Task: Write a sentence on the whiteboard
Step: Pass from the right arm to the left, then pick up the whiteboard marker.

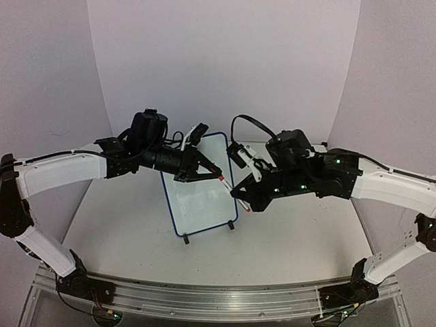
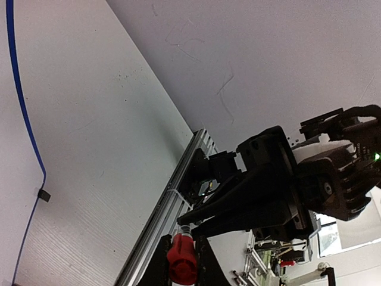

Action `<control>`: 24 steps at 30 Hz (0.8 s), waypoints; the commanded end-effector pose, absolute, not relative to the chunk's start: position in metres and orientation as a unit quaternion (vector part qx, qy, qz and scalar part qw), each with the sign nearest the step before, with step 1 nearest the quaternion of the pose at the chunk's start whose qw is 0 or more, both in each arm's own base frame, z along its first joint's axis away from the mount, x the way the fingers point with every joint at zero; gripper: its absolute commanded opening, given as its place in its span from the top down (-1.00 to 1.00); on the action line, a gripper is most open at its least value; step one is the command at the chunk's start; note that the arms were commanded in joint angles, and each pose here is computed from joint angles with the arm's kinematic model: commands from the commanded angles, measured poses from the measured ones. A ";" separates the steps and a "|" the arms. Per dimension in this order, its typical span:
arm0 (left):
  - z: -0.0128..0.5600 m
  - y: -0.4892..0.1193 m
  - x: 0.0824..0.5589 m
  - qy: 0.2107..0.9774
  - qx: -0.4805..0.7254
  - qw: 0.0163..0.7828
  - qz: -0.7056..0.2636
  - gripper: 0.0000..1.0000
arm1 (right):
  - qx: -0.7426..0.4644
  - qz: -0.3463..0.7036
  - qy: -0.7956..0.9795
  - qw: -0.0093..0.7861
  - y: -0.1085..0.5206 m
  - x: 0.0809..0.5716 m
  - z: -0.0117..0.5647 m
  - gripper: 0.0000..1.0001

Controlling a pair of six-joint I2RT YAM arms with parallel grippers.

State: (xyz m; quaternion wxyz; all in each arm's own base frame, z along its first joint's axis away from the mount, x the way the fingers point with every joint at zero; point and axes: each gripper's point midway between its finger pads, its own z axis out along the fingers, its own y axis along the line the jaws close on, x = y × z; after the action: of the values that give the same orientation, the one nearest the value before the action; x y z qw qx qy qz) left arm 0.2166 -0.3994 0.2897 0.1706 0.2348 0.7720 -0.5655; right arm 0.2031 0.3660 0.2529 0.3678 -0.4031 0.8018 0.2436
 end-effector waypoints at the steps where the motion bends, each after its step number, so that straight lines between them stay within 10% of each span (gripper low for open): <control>1: 0.297 -0.402 0.214 0.756 0.244 0.182 -0.580 0.98 | -0.406 0.254 0.788 0.386 0.368 0.202 0.266 1.00; 5: 0.295 -0.394 0.215 0.763 0.232 0.196 -0.571 1.00 | -0.391 0.252 0.796 0.388 0.364 0.203 0.264 0.85; 8: 0.299 -0.387 0.217 0.766 0.223 0.216 -0.564 1.00 | -0.368 0.252 0.802 0.397 0.359 0.207 0.267 -0.07; 12: 0.312 -0.378 0.220 0.754 0.210 0.254 -0.568 1.00 | -0.327 0.281 0.798 0.422 0.352 0.207 0.280 -0.71; 24: 0.358 -0.358 0.216 0.653 0.179 0.356 -0.644 1.00 | -0.152 0.421 0.741 0.501 0.329 0.222 0.314 -0.96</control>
State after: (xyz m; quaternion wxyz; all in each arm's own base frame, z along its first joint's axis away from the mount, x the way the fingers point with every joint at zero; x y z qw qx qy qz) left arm 0.2170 -0.3651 0.3077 0.2900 0.1823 0.7294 -0.5921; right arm 0.2099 0.3283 0.2758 0.4549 -0.2400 0.7912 0.3308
